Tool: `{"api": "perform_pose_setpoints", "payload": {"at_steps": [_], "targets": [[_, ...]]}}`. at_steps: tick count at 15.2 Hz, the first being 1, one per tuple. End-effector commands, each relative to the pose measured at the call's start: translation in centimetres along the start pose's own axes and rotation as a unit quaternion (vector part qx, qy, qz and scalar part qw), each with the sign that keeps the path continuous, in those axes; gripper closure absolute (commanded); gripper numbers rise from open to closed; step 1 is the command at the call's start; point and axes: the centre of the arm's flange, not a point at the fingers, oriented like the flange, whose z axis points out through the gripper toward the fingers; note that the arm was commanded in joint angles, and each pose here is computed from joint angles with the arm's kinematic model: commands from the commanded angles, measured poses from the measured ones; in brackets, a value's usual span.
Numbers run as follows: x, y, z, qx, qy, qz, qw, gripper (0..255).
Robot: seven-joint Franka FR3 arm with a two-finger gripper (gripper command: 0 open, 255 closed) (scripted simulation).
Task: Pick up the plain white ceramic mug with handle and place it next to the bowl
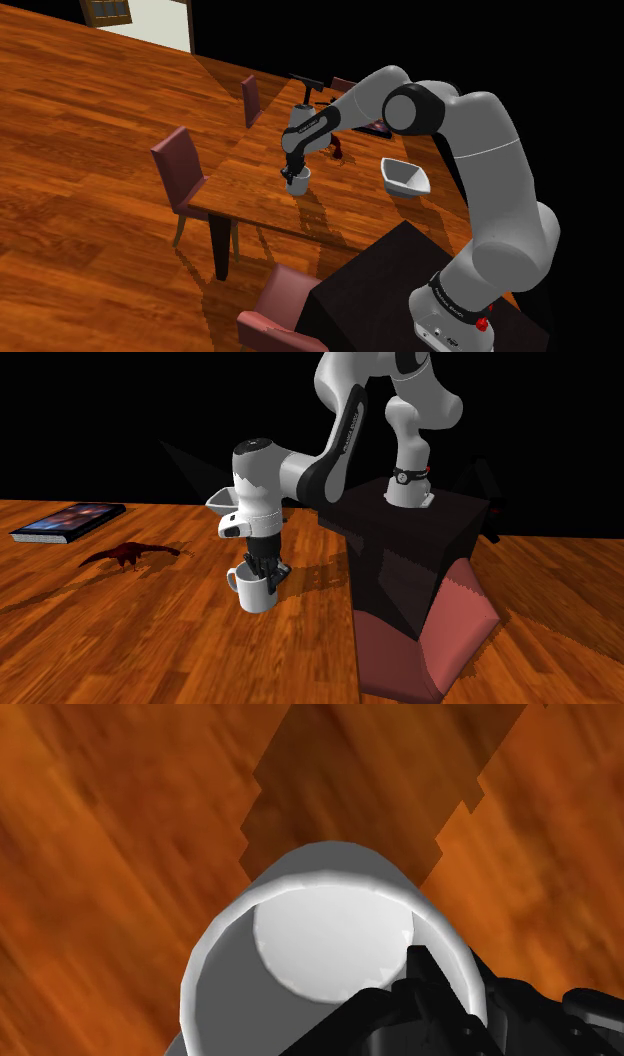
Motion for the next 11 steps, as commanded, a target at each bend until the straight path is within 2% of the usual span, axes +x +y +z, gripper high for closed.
{"api": "perform_pose_setpoints", "payload": {"at_steps": [1, 5, 11], "targets": [[0.0, 0.0, 0.0, 0.000, 0.000, 0.000, 1.0000, 255], [0.0, 0.0, 0.0, 0.000, 0.000, 0.000, 1.0000, 255], [-0.1, 0.0, -3.2, 0.000, 0.000, 0.000, 1.0000, 255]]}}
